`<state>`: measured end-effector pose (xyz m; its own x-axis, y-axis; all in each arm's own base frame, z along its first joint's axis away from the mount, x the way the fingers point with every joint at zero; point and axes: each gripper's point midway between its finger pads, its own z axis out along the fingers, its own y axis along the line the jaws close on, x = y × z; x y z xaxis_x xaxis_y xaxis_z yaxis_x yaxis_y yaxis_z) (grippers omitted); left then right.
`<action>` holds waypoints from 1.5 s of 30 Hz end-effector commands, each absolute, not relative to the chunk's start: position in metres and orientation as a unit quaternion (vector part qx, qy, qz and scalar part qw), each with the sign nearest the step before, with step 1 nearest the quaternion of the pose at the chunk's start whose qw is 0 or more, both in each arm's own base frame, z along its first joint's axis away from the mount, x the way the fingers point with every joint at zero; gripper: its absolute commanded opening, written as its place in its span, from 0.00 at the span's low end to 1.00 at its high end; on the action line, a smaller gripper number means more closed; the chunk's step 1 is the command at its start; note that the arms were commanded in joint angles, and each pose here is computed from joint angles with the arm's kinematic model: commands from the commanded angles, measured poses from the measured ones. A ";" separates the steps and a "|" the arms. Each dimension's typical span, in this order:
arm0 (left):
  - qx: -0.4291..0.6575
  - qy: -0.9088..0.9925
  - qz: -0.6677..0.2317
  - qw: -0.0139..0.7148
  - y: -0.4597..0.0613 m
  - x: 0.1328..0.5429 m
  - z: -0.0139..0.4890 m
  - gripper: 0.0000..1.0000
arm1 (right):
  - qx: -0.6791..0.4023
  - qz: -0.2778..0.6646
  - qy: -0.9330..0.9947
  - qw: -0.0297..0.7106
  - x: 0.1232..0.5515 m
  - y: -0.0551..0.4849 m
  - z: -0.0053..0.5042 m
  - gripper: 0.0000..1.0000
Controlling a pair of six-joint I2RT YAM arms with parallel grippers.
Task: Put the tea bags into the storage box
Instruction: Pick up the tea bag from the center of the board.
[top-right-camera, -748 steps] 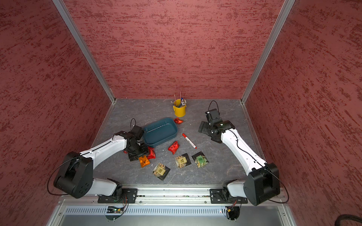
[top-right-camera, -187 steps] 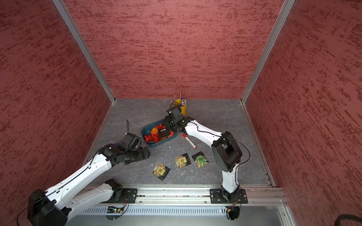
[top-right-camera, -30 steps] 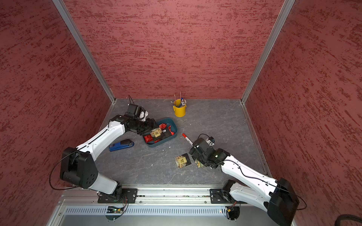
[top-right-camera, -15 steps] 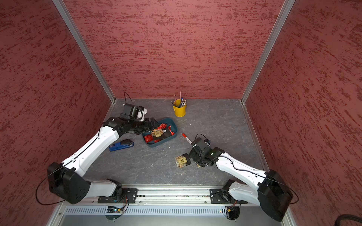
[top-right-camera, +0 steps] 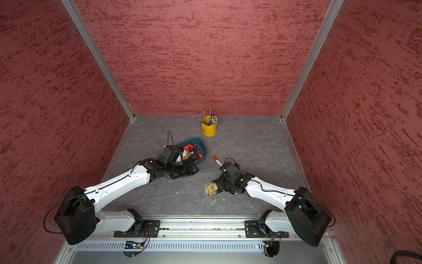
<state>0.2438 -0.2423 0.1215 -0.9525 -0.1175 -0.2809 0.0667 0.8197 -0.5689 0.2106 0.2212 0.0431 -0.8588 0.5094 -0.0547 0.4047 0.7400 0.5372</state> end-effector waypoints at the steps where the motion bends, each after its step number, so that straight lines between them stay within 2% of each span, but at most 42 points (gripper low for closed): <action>1: -0.012 0.933 -0.317 0.168 -0.253 0.253 0.130 0.92 | 0.249 0.280 0.922 0.103 0.218 0.231 0.041 0.00; 21: 0.020 0.934 -0.342 0.101 -0.277 0.236 0.109 0.87 | 0.321 0.221 0.919 0.067 0.213 0.219 -0.002 0.00; 27: 0.027 0.934 -0.346 0.078 -0.283 0.233 0.095 0.80 | 0.329 0.228 0.915 0.058 0.216 0.226 -0.004 0.00; 40: 0.083 0.916 -0.377 0.110 -0.291 0.232 0.061 0.80 | 0.332 0.228 0.914 0.049 0.210 0.223 -0.007 0.00; 45: 0.089 0.915 -0.383 0.097 -0.293 0.226 0.042 0.80 | 0.334 0.227 0.914 0.046 0.208 0.223 -0.009 0.00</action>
<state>0.2201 -0.2820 0.0409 -0.9802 0.0650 -0.1871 0.1747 0.7290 -0.6618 0.2325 0.2442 0.0187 -0.7845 0.6188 0.0411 0.5306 0.6353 0.5611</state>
